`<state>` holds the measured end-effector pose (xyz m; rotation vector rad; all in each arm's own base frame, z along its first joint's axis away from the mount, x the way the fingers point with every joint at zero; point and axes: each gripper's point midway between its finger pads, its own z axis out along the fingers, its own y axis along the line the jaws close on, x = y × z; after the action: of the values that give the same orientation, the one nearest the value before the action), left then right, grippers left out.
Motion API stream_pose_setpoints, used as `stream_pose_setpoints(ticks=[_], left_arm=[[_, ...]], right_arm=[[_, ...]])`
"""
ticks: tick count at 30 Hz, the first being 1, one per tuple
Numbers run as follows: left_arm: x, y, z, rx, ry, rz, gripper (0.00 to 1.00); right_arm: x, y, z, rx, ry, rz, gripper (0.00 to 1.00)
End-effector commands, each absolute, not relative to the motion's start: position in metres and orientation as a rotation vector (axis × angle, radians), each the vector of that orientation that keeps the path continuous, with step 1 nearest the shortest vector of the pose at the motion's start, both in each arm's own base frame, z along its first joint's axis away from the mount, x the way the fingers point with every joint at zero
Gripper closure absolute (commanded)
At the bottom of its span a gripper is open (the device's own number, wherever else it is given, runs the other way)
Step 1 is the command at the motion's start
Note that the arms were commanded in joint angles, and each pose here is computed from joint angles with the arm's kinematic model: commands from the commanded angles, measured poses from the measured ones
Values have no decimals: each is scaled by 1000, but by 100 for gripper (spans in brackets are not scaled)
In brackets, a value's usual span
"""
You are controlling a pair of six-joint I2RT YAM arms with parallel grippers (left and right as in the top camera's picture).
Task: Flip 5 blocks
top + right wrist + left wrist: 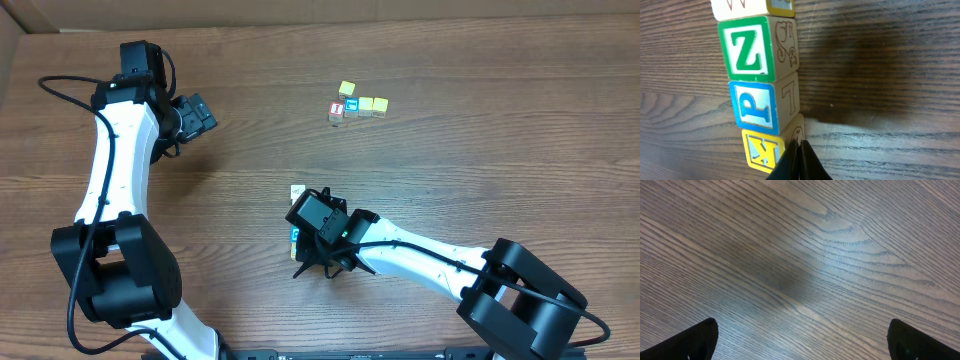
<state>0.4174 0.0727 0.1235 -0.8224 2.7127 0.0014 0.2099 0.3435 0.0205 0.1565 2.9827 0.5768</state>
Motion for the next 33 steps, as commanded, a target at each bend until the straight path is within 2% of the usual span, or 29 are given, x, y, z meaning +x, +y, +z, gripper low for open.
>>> stream_pose_setpoints(ticks=[1,13,21,25,26,27,31,33], left_arm=[[419,77,120,-829,2714,26,0],[419,76,120,-828,2714,26,0],[419,77,120,-828,2714,26,0],[419,77,120,-829,2714,26,0],[419,77,120,-829,2714,26,0],[419,77,120,-829,2714,26,0],[419,77,120,-829,2714,26,0],[419,77,120,-828,2714,26,0]], right_arm=[[210,342,16,137,2976,553,96],[211,335,19,135,2995,513,96],[259,315,78,6,2987,424,95],[291,301,125,3,2948,426,83],[307,296,145,-3,2912,445,74],[320,293,160,-3,2875,465,61],[333,296,172,-36,2819,493,41],[340,298,171,-34,2796,487,37]])
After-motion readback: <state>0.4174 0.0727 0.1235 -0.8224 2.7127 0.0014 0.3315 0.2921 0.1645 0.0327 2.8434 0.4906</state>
